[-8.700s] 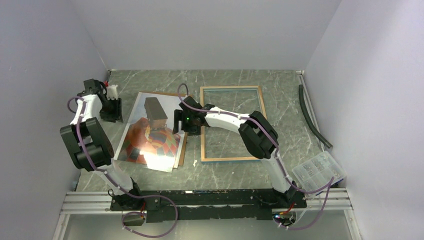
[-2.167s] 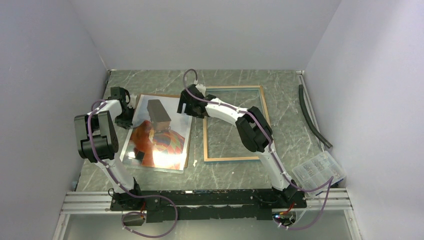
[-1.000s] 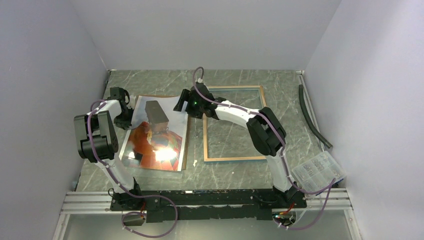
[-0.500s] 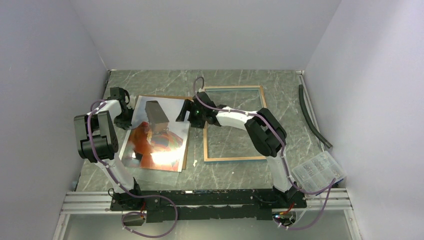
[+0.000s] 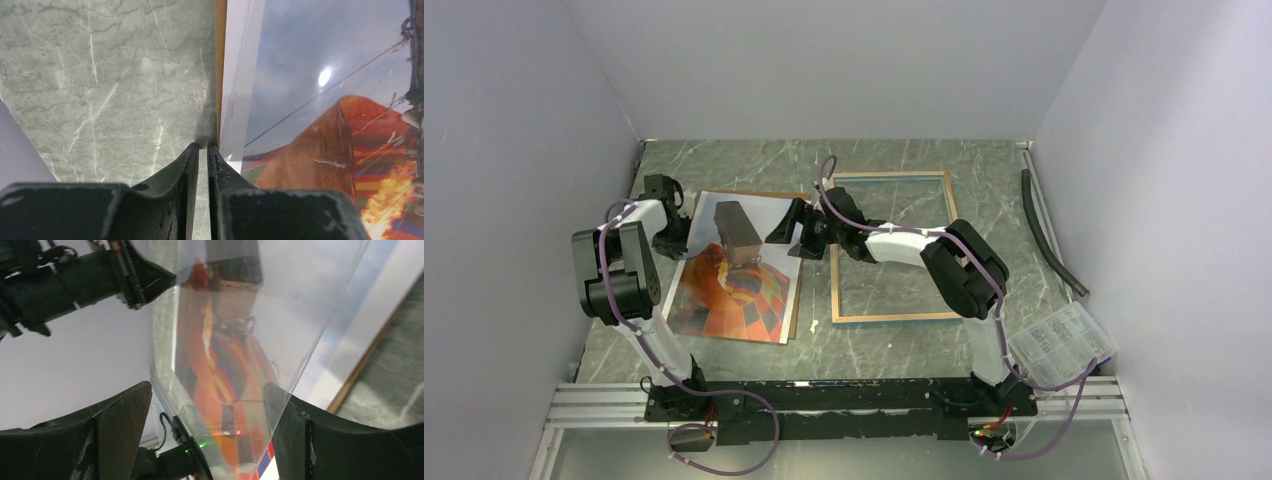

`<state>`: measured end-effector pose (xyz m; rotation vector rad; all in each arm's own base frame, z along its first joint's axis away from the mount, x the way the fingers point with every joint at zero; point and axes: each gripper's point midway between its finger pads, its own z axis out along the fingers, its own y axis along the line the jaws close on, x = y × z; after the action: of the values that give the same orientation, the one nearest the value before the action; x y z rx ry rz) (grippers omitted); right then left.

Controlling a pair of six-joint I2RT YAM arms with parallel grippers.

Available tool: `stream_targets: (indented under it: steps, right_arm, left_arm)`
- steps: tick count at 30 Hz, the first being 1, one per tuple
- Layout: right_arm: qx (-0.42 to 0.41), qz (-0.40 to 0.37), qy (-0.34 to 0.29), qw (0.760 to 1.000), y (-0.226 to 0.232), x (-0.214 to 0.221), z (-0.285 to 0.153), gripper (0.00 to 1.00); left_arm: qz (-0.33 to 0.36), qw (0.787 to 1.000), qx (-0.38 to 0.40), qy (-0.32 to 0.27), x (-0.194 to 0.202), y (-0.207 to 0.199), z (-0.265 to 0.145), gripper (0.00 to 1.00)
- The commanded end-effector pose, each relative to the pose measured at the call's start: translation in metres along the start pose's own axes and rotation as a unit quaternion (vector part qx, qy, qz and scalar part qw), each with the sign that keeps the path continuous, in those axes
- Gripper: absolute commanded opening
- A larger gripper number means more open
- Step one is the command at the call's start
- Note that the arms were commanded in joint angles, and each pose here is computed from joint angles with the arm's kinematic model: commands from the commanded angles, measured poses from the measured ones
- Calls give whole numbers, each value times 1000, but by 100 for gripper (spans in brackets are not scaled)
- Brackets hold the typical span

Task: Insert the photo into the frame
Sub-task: Pick up the photo frame item at the center of the board.

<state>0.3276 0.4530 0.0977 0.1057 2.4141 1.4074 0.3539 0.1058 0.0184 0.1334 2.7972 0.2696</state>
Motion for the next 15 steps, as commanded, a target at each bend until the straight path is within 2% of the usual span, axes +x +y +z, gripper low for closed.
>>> stream_targets:
  steps: [1, 5, 10, 11, 15]
  right_arm:
    - [-99, -15, -4, 995, 57, -7, -13, 86]
    - [-119, -11, -3, 993, 63, -8, -10, 86]
    - [-68, -8, -10, 998, 46, -9, -1, 82]
    - [-56, -12, -15, 998, 42, -10, -2, 79]
    - [-13, -23, -35, 999, 34, -18, -9, 51]
  left_arm:
    - [-2, 999, 45, 14, 9, -22, -1, 18]
    - [-5, 999, 47, 13, 8, -22, -1, 18]
    - [-4, 999, 45, 11, 7, -21, -3, 18]
    - [-4, 999, 46, 11, 6, -21, -4, 18]
    - [-8, 999, 50, 7, 1, -20, -11, 18]
